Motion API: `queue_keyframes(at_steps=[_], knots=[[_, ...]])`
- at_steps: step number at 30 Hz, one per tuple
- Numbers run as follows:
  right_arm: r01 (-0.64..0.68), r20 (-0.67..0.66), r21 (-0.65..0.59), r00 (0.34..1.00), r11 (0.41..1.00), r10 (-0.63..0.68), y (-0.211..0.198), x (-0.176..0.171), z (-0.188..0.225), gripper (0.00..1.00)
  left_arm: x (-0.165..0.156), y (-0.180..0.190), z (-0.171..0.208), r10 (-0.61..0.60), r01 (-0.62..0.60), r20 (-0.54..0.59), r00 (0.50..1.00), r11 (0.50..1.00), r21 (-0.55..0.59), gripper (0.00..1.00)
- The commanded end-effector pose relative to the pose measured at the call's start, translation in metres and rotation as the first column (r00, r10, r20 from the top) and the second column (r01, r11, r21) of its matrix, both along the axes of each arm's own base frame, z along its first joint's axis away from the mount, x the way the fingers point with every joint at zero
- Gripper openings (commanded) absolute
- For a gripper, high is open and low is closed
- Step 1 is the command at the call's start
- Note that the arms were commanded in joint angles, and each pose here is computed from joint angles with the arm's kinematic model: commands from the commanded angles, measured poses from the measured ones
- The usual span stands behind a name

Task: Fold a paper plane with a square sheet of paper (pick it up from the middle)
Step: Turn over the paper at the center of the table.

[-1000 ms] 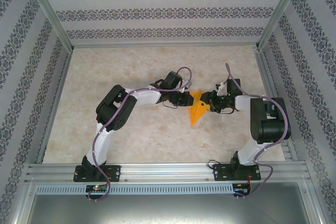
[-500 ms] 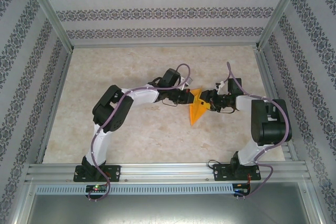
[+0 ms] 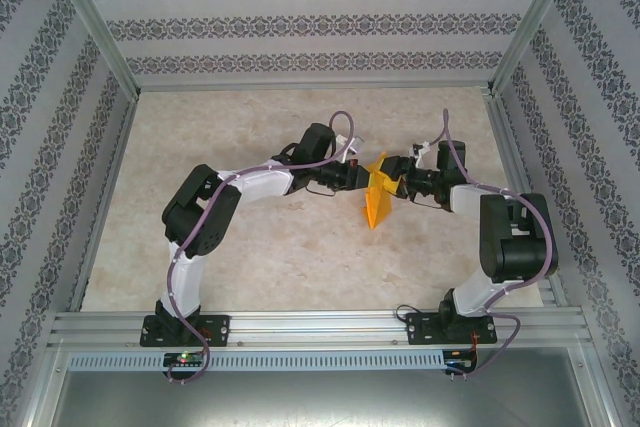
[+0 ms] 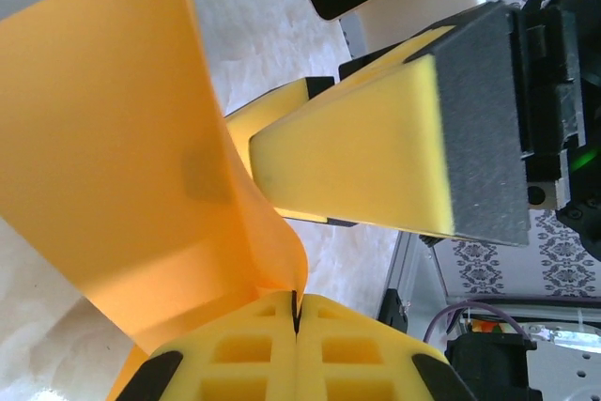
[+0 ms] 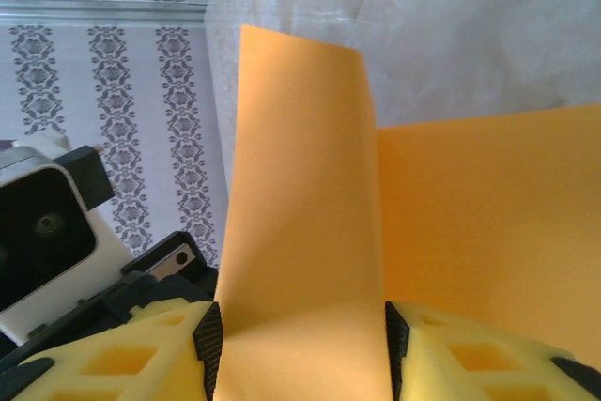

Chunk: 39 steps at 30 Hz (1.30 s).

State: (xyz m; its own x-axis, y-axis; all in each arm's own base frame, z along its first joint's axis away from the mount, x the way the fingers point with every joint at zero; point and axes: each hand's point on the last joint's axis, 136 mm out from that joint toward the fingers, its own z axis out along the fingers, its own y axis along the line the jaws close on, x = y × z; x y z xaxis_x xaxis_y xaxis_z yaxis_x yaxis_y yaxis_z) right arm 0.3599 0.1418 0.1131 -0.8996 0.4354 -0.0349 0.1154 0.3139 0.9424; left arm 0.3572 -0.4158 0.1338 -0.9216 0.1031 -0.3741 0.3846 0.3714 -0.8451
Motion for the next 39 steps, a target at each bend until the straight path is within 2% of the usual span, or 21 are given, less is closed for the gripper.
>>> queue_keyframes(at_steps=[1,7,12,19,22,25,28,32,35,39], knots=[[-0.015,0.050,0.054,0.999,0.998,0.012,0.003,-0.003,0.022,0.50,0.007,0.004,0.034,0.012,-0.006,0.061,0.998,0.996,-0.091,0.00],[-0.034,0.044,0.065,0.999,0.997,0.031,0.009,-0.008,0.022,0.48,0.009,0.005,0.032,0.020,-0.014,0.049,0.999,0.994,-0.111,0.00],[-0.035,0.051,0.061,0.998,0.998,0.032,0.009,-0.010,0.023,0.41,0.011,0.011,0.028,0.034,-0.029,0.041,0.999,0.994,-0.108,0.00],[-0.036,0.048,0.060,0.998,0.998,0.033,0.009,-0.010,0.021,0.20,0.008,0.013,0.026,0.027,-0.024,0.029,0.999,0.994,-0.109,0.08],[-0.036,0.048,0.054,0.998,0.998,0.034,0.009,-0.010,0.021,0.11,0.008,0.014,0.024,0.026,-0.023,0.025,0.999,0.995,-0.101,0.14],[-0.035,0.049,0.047,0.998,0.998,0.032,0.008,-0.010,0.022,0.06,0.007,0.017,0.024,0.029,-0.027,0.034,0.999,0.997,-0.077,0.27],[-0.034,0.059,0.041,0.998,0.999,0.032,0.007,-0.009,0.027,0.01,0.005,0.023,0.024,0.040,-0.039,0.043,0.998,0.999,-0.033,0.35],[-0.036,0.070,0.041,0.997,0.999,0.033,0.008,-0.007,0.033,0.00,0.003,0.036,0.025,0.081,-0.083,0.041,0.996,0.995,0.051,0.46],[-0.032,0.084,0.042,0.996,0.999,0.029,0.008,-0.006,0.040,0.00,0.001,0.049,0.022,0.120,-0.122,0.026,0.992,0.983,0.138,0.59],[-0.025,0.099,0.043,0.995,0.999,0.021,0.008,-0.003,0.049,0.00,-0.010,0.051,0.024,0.131,-0.125,-0.040,0.991,0.985,0.121,0.64]])
